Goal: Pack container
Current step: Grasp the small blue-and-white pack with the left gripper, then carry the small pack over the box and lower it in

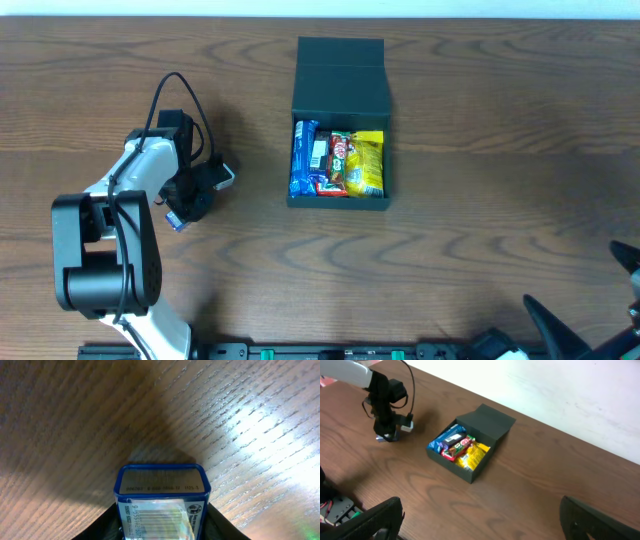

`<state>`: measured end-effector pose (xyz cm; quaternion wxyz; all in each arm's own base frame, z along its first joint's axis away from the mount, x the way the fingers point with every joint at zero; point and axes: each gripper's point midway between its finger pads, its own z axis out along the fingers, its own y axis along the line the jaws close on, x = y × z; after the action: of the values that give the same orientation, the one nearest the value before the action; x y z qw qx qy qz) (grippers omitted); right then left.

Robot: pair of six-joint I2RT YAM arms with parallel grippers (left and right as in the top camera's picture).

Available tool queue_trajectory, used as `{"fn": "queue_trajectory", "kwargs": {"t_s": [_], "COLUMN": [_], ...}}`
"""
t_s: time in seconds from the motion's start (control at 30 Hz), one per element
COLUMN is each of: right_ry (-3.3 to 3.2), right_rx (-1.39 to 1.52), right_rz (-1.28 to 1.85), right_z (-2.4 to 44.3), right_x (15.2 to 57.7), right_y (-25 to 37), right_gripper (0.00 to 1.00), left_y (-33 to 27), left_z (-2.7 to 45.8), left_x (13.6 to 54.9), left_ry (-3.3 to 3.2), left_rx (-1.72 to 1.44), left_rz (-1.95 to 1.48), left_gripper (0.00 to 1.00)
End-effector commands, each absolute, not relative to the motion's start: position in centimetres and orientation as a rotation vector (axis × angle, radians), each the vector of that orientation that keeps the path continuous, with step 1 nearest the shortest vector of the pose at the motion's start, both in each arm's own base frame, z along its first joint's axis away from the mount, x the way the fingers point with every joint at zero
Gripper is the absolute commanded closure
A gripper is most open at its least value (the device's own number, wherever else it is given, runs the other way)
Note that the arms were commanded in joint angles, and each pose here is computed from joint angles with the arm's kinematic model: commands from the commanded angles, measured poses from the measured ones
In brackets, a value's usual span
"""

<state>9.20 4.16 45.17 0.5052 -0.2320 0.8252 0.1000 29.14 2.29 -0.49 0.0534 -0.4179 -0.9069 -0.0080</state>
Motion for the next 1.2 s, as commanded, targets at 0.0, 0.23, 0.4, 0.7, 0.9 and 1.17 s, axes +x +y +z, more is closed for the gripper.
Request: {"fn": "queue_trajectory", "kwargs": {"t_s": [0.0, 0.23, 0.4, 0.7, 0.9, 1.17], "right_ry": [2.0, 2.0, 2.0, 1.998, 1.997, 2.003], "right_rx": [-0.552, -0.552, -0.552, -0.552, -0.552, -0.532], "right_rz": [0.252, 0.253, 0.252, 0.252, 0.253, 0.266], "right_z": [45.0, 45.0, 45.0, 45.0, 45.1, 45.1], "right_x": [9.1, 9.1, 9.1, 9.1, 9.2, 9.2], "right_y": [4.2, 4.2, 4.2, 4.2, 4.2, 4.2], "right_gripper": [0.01, 0.01, 0.01, 0.01, 0.01, 0.01], "left_y": [2.4, 2.4, 2.2, -2.0, -6.8, -21.0], "left_z": [-1.1, -1.1, -1.0, 3.6, 12.7, 23.7], "left_x": [28.6, 28.7, 29.0, 37.4, 44.6, 45.2], "left_ry": [-2.734, -2.744, -2.766, -3.103, -3.523, -3.754], "left_rx": [-1.26, -1.246, -1.22, -1.033, -0.509, -0.353], "left_rz": [-0.01, -0.014, -0.025, -0.166, -0.163, 0.4], "left_gripper": [0.67, 0.87, 0.94, 0.94, 0.94, 0.94]}}
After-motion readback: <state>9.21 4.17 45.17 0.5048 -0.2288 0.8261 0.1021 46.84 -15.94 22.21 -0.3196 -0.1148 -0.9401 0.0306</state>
